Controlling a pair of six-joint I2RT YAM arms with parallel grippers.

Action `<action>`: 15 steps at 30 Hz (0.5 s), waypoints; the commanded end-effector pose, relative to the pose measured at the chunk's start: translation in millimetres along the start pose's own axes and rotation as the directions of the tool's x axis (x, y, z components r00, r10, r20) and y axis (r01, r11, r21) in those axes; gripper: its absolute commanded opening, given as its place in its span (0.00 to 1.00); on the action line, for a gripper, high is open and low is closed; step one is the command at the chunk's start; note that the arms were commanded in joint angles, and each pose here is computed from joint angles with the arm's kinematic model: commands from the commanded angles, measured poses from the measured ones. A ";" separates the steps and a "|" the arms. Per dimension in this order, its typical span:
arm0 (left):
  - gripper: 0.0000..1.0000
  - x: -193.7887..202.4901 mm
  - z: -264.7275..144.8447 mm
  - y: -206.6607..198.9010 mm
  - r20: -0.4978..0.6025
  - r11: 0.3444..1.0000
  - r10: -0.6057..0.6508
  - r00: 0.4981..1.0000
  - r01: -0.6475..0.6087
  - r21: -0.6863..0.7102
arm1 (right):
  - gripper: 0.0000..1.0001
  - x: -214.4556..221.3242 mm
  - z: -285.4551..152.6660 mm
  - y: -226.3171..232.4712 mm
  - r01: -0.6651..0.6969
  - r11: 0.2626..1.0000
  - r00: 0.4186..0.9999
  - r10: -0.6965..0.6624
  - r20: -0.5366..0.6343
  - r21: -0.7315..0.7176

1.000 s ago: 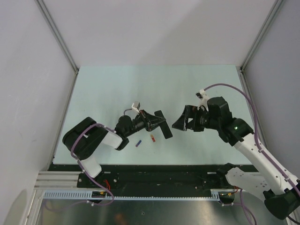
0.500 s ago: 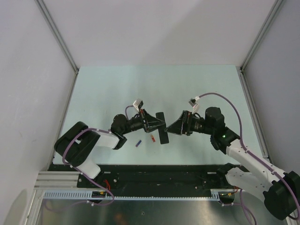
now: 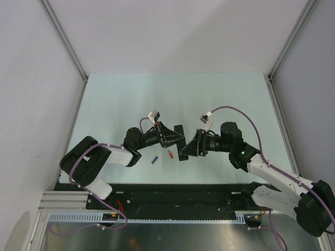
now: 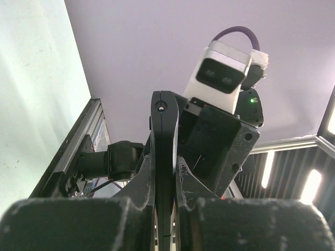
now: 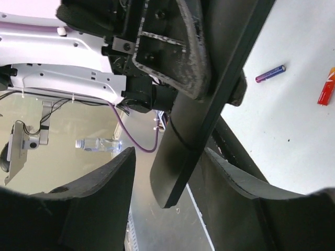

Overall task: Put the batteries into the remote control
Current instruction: Load the battery cover into the remote control.

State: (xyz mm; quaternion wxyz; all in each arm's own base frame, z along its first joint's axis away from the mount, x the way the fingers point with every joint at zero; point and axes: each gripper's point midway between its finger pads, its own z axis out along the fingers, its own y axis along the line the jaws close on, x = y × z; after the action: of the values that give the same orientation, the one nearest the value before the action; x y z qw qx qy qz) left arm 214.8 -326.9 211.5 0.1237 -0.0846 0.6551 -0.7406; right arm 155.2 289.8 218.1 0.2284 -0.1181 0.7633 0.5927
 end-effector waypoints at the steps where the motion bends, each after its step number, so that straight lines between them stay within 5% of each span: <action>1: 0.00 18.5 -17.8 -84.0 0.015 0.907 0.276 0.961 -0.266 0.328 | 0.56 1.1 7.5 4.6 0.010 0.999 1.000 -0.010 -0.012 -0.036; 15: 0.00 21.8 -21.4 -91.1 0.022 0.893 0.301 0.953 -0.290 0.344 | 0.26 9.4 14.1 1.5 -0.064 0.995 0.997 0.061 -0.036 -0.082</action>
State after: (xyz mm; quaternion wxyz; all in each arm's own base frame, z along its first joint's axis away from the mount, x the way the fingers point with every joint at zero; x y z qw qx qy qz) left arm 209.3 -323.6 223.4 0.1430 -0.0600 0.6466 -0.7469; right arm 148.7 301.9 210.3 0.1900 -0.1096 0.7564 0.6162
